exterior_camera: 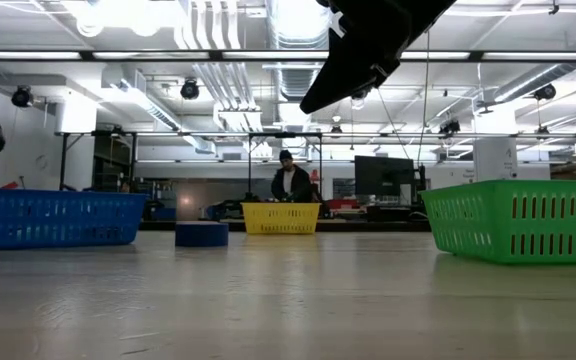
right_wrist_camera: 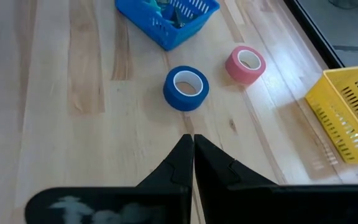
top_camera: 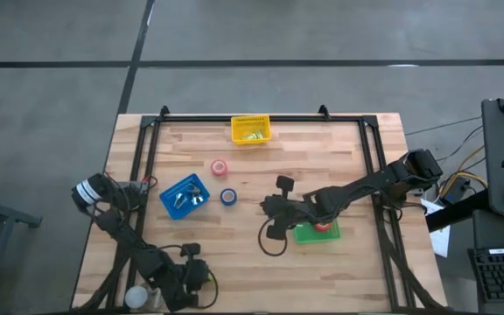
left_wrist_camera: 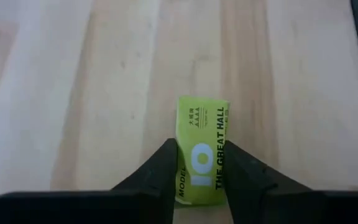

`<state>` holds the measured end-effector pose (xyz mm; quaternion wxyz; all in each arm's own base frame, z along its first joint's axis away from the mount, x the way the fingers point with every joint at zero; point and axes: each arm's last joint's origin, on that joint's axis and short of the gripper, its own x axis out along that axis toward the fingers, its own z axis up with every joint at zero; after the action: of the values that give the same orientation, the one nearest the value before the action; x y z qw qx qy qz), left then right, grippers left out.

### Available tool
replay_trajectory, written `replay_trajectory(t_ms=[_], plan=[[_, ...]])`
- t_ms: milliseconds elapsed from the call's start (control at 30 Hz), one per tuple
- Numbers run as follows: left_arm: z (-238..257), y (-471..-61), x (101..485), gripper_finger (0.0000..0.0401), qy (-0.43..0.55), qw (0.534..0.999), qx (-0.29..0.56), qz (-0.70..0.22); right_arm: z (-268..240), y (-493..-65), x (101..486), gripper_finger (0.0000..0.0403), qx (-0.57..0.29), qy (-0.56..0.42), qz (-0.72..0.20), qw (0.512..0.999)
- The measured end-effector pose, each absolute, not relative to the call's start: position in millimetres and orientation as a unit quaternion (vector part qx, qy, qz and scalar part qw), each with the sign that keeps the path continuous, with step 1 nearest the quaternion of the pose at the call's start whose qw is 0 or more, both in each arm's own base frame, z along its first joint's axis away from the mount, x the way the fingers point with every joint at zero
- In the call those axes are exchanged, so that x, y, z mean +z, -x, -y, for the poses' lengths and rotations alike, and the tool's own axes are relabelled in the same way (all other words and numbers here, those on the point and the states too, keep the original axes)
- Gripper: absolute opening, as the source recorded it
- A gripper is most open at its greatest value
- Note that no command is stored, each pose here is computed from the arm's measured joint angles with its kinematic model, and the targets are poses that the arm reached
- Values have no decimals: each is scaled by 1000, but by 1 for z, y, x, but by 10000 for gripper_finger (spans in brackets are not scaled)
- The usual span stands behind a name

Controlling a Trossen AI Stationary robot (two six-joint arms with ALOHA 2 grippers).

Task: Pick and place Stapler, Stapler remover, tape
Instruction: Put the green staple into the yellow bin

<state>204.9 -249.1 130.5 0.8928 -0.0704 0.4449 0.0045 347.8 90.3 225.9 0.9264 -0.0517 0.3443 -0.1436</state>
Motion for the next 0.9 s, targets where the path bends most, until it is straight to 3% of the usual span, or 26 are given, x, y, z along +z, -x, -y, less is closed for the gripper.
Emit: replay_trajectory(t_ms=[200, 533, 767, 900], plan=[[240, -213, 130, 138, 49, 896, 24, -440, -90, -348, 226, 8, -144, 52, -344, 926], [204, -232, 148, 104, -39, 910, 93, -402, -93, -343, 236, 8, -138, 49, -333, 931], [162, -257, 175, 136, -115, 913, 143, -364, -106, -328, 258, 8, -114, 43, -305, 944], [120, -272, 195, 133, -139, 905, 213, -342, -113, -321, 265, 8, -98, 49, -296, 949]])
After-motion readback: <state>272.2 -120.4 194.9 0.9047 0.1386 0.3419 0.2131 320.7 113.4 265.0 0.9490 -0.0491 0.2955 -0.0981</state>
